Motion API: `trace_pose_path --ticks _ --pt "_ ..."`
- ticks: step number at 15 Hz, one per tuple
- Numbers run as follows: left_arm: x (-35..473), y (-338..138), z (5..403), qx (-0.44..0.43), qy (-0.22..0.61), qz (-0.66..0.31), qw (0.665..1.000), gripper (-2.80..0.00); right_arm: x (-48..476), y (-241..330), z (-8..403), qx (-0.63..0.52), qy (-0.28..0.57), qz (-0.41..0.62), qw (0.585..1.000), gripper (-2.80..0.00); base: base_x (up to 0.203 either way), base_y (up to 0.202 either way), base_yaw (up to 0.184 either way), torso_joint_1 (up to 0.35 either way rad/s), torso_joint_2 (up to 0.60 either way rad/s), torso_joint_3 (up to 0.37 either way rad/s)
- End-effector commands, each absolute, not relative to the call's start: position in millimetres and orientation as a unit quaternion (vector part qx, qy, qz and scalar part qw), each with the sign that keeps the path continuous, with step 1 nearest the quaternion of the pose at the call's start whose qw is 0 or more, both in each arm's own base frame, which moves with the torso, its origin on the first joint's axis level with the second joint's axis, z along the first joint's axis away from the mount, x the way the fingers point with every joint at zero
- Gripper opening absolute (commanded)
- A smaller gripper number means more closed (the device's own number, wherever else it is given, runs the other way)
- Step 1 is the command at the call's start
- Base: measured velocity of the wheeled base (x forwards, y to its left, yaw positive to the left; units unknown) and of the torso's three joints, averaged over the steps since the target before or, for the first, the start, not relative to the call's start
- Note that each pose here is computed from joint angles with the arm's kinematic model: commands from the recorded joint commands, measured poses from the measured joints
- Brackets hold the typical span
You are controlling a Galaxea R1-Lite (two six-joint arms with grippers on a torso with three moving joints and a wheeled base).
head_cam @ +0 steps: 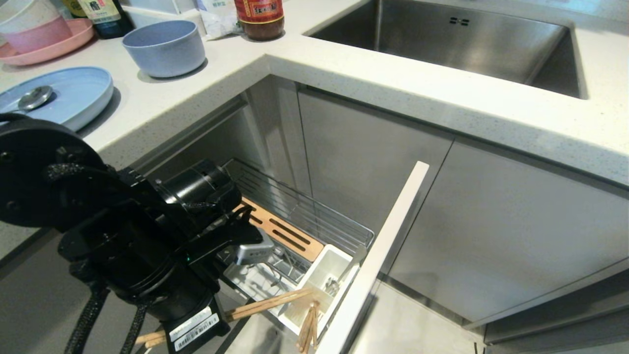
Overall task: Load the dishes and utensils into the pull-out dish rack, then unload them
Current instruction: Pick up the chopsticks and place it in the cupboard
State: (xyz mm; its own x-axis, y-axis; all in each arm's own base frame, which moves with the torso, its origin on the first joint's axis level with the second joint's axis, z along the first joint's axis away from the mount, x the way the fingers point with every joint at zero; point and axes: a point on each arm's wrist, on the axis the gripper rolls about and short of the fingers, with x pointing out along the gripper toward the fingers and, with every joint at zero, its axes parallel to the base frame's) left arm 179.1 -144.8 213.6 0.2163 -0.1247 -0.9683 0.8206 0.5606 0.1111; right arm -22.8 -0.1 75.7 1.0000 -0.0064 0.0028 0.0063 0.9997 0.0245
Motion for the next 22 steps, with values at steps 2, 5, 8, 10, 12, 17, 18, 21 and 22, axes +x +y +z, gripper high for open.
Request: trace_pose_path --ticks 2,5,8,10,12,17,18,21,22 --pt "186 -157 200 0.355 0.543 -0.323 0.690 -2.80 -23 0 75 0.012 -0.002 -0.003 1.000 -2.80 0.000 0.000 0.000 0.000 0.00 0.000" --pt "195 -166 190 0.358 0.545 -0.320 0.687 -2.80 -23 0 75 0.012 -0.003 -0.003 1.000 -2.80 0.000 0.000 0.000 0.000 0.00 0.000" --pt "203 -173 182 0.358 0.545 -0.321 0.687 -2.80 -23 0 75 0.012 -0.003 -0.003 1.000 -2.80 0.000 0.000 0.000 0.000 0.00 0.000" --pt "209 -179 180 0.358 0.542 -0.321 0.689 -2.80 -23 0 75 0.012 -0.003 -0.003 1.000 -2.80 0.000 0.000 0.000 0.000 0.00 0.000" --pt "214 -183 179 0.360 0.540 -0.319 0.691 -2.80 -23 0 75 0.012 -0.003 -0.003 1.000 -2.80 0.000 0.000 0.000 0.000 0.00 0.000" --pt "227 -201 176 0.403 0.522 -0.281 0.697 -2.80 -23 0 75 0.012 -0.002 -0.003 1.000 -2.80 0.000 0.000 0.000 0.000 0.00 0.000" --pt "228 -205 175 0.409 0.518 -0.280 0.697 -2.80 -23 0 75 0.012 -0.003 -0.003 1.000 -2.80 0.000 0.000 0.000 0.000 0.00 0.000" --pt "232 -216 173 0.418 0.511 -0.282 0.696 -2.80 -23 0 75 0.012 -0.002 -0.003 1.000 -2.80 0.000 0.000 0.000 0.000 0.00 0.000" --pt "233 -220 170 0.420 0.512 -0.284 0.694 -2.80 -23 0 75 0.012 -0.002 -0.003 1.000 -2.80 0.000 0.000 0.000 0.000 0.00 0.000"
